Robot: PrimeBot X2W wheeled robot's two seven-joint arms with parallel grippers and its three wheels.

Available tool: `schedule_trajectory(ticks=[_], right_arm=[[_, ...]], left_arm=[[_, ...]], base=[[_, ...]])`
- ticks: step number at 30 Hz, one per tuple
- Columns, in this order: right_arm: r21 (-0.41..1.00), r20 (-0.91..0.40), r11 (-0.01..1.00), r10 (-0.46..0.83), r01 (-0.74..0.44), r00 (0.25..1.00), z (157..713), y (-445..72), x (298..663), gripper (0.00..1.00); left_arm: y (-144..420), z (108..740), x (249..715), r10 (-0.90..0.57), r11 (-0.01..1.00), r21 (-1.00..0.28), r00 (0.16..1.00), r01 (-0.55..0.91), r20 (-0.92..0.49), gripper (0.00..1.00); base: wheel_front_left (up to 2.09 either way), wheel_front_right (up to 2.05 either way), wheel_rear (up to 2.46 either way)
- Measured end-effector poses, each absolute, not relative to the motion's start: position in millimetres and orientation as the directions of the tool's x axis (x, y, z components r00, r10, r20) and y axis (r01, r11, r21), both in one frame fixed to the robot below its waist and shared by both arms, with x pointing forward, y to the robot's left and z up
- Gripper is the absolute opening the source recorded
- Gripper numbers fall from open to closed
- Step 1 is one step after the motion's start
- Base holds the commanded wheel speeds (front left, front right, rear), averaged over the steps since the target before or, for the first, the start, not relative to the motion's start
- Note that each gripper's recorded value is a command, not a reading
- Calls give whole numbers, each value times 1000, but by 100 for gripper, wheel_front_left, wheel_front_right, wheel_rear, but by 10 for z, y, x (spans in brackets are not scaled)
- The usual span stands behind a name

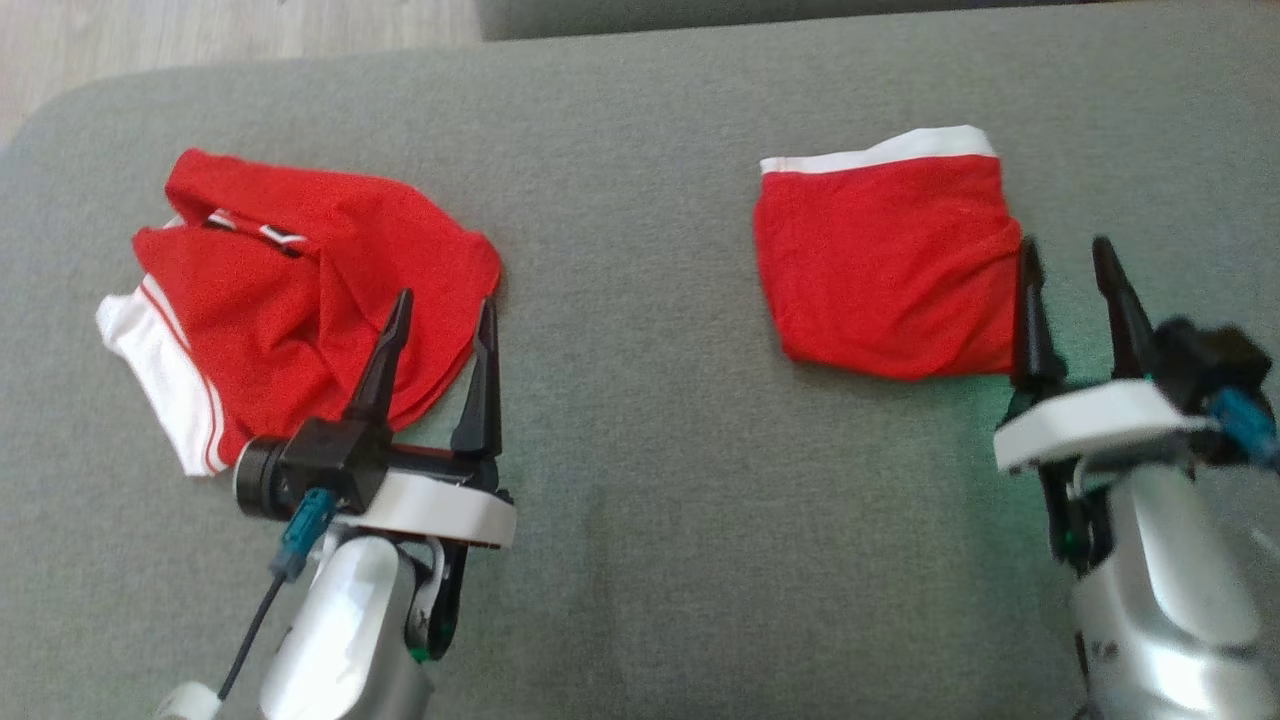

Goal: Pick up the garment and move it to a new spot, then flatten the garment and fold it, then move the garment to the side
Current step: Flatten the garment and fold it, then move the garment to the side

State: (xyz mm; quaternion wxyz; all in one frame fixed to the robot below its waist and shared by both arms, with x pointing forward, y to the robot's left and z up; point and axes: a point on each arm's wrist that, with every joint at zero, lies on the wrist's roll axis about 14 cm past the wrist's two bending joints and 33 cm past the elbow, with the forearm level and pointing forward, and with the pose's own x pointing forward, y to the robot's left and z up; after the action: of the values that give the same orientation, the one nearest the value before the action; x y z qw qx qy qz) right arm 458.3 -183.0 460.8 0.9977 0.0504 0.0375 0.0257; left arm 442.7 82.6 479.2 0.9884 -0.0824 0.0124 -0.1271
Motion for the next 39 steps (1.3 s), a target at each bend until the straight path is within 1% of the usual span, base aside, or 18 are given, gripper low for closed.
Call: schedule_trajectory(ticks=[5, 10, 17, 22, 25, 28, 33, 37, 38, 39], right_arm=[[127, -66, 992, 28, -20, 997, 4605, -1897, 4318, 100], [131, -79, 991, 25, -14, 997, 4556, -1898, 4219, 100], [119, -86, 993, 26, -16, 996, 4521, -1888, 4279, 100], [90, -122, 996, 22, -11, 992, 4473, -1903, 4534, 100], [79, -188, 997, 11, 4, 982, 4390, -1933, 4748, 100], [77, -285, 997, 5, 18, 959, 4194, -1938, 4884, 100], [70, -472, 997, 13, 23, 881, 3738, -1884, 4911, 100], [82, -537, 997, 37, 8, 843, 3624, -1800, 4998, 100], [78, -549, 997, 43, 1, 835, 3623, -1789, 5024, 88], [76, -554, 997, 49, -8, 831, 3631, -1770, 5041, 27]], left_arm=[[837, 4793, 4360, -249, 956, -163, 968, 245, -6, 100], [832, 4744, 4303, -255, 954, -167, 967, 249, -20, 100], [878, 4688, 4289, -245, 957, -168, 969, 236, -36, 100], [928, 4565, 4296, -233, 961, -170, 970, 219, -67, 100], [939, 4513, 4326, -232, 961, -169, 969, 217, -79, 100], [973, 4481, 4375, -224, 964, -169, 971, 208, -85, 100], [1056, 4428, 4421, -204, 969, -162, 974, 187, -98, 100], [1105, 4382, 4408, -187, 972, -166, 976, 167, -112, 100], [1108, 4382, 4406, -186, 972, -165, 976, 166, -112, 100], [1110, 4385, 4405, -185, 972, -165, 976, 166, -112, 100]], base=[[0, 0, 0], [0, 0, 0], [0, 0, 0], [0, 0, 0], [0, 0, 0], [0, 0, 0], [0, 0, 0], [0, 0, 0], [0, 0, 0], [0, 0, 0]])
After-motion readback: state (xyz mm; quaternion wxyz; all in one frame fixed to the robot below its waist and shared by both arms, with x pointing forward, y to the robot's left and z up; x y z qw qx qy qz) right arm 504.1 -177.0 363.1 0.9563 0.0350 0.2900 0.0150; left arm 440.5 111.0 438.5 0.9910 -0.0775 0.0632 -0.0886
